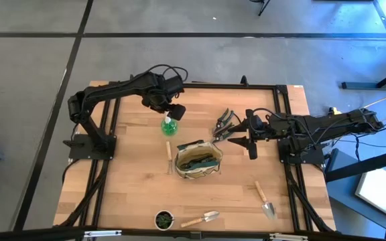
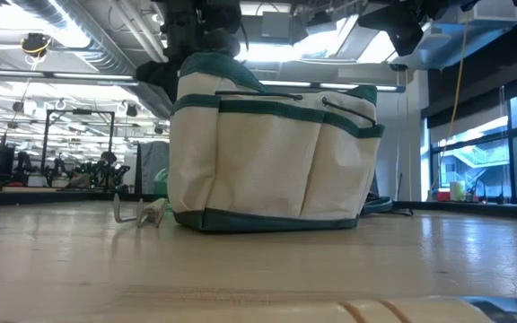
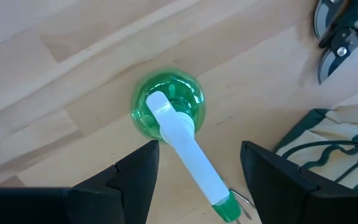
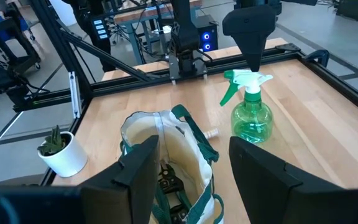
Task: Pick & Place Garden tools in Gardening bag
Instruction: Put the green gardening spray bottle into the green gardening bag
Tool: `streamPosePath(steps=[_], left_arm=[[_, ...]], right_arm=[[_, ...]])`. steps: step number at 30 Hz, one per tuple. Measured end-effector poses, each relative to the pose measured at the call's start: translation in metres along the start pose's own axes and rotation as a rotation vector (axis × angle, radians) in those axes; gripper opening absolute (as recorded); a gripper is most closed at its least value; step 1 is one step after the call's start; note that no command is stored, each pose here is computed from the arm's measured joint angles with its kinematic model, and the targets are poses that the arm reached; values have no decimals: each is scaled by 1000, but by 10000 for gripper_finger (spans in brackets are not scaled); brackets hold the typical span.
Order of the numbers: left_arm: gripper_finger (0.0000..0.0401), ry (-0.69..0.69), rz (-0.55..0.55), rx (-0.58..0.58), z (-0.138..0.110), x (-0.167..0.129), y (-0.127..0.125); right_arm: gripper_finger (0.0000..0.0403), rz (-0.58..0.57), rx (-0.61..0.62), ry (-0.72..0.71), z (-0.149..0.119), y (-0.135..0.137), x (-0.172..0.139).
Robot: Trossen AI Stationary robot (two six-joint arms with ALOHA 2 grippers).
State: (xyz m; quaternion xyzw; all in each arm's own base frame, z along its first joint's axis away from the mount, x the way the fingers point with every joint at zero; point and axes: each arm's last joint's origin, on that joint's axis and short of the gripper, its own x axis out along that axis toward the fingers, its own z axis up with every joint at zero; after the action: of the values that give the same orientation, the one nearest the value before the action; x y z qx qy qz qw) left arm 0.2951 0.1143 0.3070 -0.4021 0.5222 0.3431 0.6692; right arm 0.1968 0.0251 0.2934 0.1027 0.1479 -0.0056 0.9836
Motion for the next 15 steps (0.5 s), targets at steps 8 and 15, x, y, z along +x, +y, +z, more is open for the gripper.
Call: streamPosePath(steps=[8,15], left_arm=[[222,10,22,1,0,5,-2],[222,48,41,3,2,19,-7]], right_arm=[[195,0,0,0,0,0,0],[195,3,0,1,0,0,0]])
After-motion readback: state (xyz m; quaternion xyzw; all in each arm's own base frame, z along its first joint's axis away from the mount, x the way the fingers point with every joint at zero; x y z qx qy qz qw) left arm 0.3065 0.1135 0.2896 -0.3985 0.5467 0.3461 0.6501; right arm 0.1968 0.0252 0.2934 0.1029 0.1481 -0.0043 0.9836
